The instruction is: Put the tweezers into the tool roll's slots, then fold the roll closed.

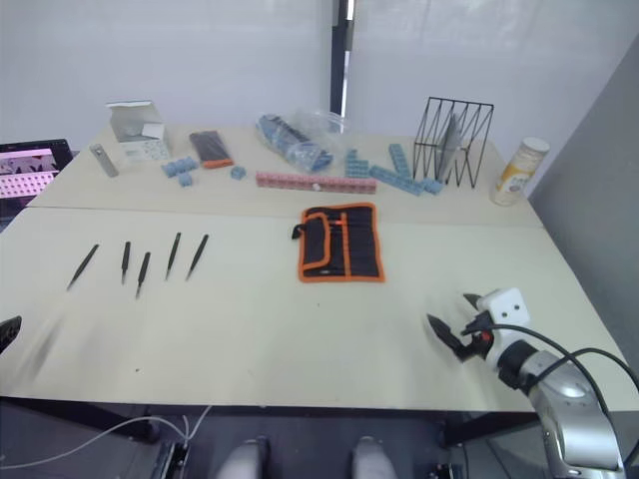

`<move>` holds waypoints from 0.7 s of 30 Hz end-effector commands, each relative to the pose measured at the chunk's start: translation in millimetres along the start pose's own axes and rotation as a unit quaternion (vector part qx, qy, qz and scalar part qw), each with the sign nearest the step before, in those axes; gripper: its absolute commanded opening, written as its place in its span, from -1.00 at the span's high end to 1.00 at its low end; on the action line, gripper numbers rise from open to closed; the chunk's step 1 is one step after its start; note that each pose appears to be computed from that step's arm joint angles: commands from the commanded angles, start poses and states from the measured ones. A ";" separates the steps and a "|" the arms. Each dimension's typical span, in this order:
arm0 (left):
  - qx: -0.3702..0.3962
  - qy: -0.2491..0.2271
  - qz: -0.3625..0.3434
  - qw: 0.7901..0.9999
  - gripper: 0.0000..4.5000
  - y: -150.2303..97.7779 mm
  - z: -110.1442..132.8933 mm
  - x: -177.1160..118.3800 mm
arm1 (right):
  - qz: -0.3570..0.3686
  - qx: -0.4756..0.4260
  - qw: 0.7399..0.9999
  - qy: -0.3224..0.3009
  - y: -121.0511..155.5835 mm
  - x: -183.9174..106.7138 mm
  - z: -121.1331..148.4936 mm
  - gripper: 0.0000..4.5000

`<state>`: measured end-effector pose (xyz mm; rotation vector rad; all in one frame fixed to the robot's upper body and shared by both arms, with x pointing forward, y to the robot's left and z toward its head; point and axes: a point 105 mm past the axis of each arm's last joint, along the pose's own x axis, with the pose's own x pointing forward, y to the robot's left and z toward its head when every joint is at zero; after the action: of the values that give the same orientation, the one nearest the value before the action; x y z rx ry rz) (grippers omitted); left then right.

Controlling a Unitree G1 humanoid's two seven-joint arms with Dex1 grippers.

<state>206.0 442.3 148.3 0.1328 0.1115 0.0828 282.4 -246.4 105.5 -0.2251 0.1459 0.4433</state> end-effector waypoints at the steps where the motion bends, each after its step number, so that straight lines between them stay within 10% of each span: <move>1: 0.012 -0.026 -0.016 0.999 -1.00 -8.7 15.7 2.7 | -0.006 -0.013 1.000 -0.023 1.9 -0.9 12.5 -0.99; 12: -0.012 -0.067 -0.261 0.963 -1.00 -164.7 31.7 22.9 | -0.003 0.105 0.991 -0.087 92.5 69.0 58.2 -0.99; 21: -0.014 -0.083 -0.345 0.935 -1.00 -199.6 53.7 19.9 | 0.024 0.153 0.986 -0.058 148.9 141.8 73.1 -0.99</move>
<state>249.3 247.9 157.6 0.0462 0.0236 -0.5827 345.1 -39.4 115.8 0.1094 0.1314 0.4957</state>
